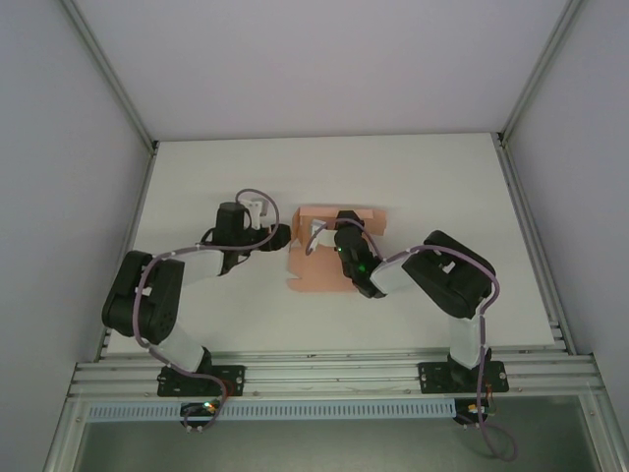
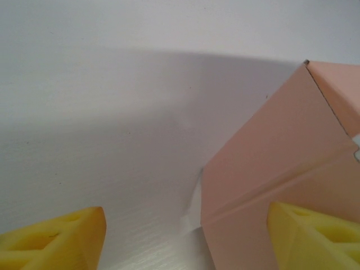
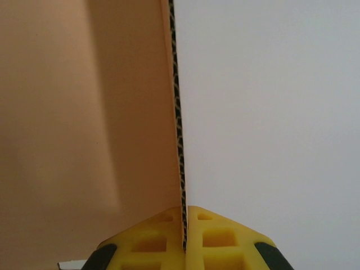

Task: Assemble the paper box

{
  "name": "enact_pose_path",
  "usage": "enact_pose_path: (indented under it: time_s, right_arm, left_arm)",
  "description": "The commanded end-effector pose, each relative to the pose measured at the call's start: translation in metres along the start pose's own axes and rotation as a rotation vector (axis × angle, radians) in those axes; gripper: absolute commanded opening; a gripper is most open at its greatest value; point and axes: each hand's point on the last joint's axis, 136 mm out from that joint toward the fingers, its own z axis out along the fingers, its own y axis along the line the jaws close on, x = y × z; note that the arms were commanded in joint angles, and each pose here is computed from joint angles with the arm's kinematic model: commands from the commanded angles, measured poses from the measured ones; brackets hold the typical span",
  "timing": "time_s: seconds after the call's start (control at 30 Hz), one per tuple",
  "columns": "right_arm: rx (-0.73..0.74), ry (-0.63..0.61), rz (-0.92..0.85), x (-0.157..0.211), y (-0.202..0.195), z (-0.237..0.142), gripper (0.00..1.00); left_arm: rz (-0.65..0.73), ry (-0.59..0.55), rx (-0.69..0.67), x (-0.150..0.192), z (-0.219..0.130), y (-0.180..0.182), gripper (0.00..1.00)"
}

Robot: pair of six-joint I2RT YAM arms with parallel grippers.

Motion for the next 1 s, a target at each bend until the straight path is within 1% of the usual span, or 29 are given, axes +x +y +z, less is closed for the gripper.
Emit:
enact_pose_path:
  time_s: [0.0,0.13,0.23,0.3,0.4,0.5,0.57,0.77,0.87,0.97]
  right_arm:
    - [-0.109,0.018,-0.042,0.007,0.029,0.002,0.00]
    - [-0.106,0.016,-0.042,0.006,0.028,0.002,0.00]
    - [-0.106,0.014,-0.038,0.006,0.028,0.001,0.00]
    - [-0.111,0.016,-0.037,0.006,0.030,0.000,0.00]
    - [-0.109,0.020,-0.034,0.008,0.031,0.000,0.00]
    - [-0.111,0.021,-0.034,0.008,0.032,0.000,0.00]
    - [-0.109,0.018,-0.035,0.007,0.032,0.000,0.00]
    - [-0.097,0.018,-0.033,0.004,0.028,-0.001,0.00]
    - [-0.094,0.013,-0.021,0.001,0.026,-0.002,0.00]
    - [-0.100,0.015,-0.027,0.003,0.027,-0.004,0.00]
  left_arm:
    - [-0.018,0.049,0.035,0.003,0.008,-0.008,0.79]
    - [-0.057,0.046,0.068,-0.019,0.018,-0.014,0.77]
    - [-0.066,0.059,0.082,-0.025,0.028,-0.016,0.76]
    - [-0.056,0.080,0.133,-0.022,0.035,-0.023,0.74]
    - [-0.022,0.086,0.190,-0.011,0.040,-0.034,0.72]
    - [-0.003,0.073,0.215,-0.003,0.040,-0.038,0.72]
    - [-0.017,0.069,0.234,-0.003,0.041,-0.040,0.72]
    - [-0.038,0.088,0.182,-0.008,0.052,-0.036,0.67]
    - [-0.018,0.094,0.202,-0.005,0.056,-0.040,0.66]
    - [0.016,0.097,0.222,0.007,0.052,-0.041,0.64]
